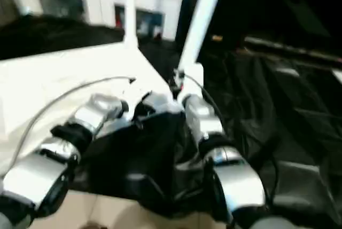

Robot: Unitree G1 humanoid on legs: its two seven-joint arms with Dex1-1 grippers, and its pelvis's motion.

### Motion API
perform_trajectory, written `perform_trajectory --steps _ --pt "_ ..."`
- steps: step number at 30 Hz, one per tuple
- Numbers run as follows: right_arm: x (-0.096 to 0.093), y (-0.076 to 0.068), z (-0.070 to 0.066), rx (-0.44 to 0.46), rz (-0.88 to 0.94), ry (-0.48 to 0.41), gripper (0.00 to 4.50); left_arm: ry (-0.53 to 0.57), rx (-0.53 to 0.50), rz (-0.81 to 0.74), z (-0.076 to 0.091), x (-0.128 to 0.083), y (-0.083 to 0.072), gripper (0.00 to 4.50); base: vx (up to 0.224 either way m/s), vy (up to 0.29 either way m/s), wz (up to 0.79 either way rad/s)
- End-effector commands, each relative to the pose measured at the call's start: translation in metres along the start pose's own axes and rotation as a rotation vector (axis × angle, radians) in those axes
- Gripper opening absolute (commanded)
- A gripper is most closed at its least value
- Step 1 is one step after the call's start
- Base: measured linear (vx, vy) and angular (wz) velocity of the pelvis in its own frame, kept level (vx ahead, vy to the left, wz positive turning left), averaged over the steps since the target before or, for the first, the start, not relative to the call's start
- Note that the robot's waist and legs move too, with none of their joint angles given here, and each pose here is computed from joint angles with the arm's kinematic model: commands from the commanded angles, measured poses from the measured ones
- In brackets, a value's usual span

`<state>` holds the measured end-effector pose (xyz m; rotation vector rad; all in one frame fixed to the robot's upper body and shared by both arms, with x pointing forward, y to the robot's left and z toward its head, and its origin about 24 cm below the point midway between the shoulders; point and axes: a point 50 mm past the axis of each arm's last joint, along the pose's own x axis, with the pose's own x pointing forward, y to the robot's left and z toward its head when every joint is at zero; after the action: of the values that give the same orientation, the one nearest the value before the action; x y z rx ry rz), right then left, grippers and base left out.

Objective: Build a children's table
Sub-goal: Insert table leg to table base

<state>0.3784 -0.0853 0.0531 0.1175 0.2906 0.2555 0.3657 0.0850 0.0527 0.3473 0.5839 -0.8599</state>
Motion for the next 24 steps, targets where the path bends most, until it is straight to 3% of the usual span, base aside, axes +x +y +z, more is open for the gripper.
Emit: perform_trajectory --steps 1,5,10,12,16,19,22,24 --pt "-0.010 0.025 -0.064 0.031 0.099 0.296 1.88 -0.038 0.012 0.070 0.013 -0.001 0.004 0.00 0.069 0.001 -0.09" --pt "-0.009 0.025 -0.058 0.012 0.179 0.294 1.88 -0.067 0.047 0.006 0.012 -0.005 0.004 0.00 0.000 0.000 0.00" --pt "-0.015 0.014 -0.053 -0.038 0.426 0.330 1.88 -0.067 0.098 -0.123 0.001 -0.017 0.005 0.00 0.000 0.000 0.00" --pt "-0.017 0.010 -0.053 -0.047 0.473 0.344 1.88 -0.066 0.108 -0.152 -0.001 -0.020 0.005 0.00 0.000 0.000 0.00" --pt "-0.030 -0.005 -0.056 -0.165 0.697 0.404 1.88 -0.112 0.239 -0.355 -0.012 -0.035 -0.003 0.00 0.000 0.000 0.00" --pt "-0.034 -0.008 -0.056 -0.181 0.755 0.416 1.88 -0.109 0.243 -0.409 -0.016 -0.040 -0.005 0.00 0.000 0.000 0.00" --pt "-0.050 -0.017 -0.060 -0.212 0.954 0.446 1.88 -0.086 0.272 -0.460 -0.024 -0.053 -0.004 0.00 0.000 0.000 0.00" --pt "-0.051 -0.017 -0.061 -0.210 0.965 0.450 1.88 -0.085 0.274 -0.464 -0.025 -0.054 -0.004 0.00 0.000 0.000 0.00"
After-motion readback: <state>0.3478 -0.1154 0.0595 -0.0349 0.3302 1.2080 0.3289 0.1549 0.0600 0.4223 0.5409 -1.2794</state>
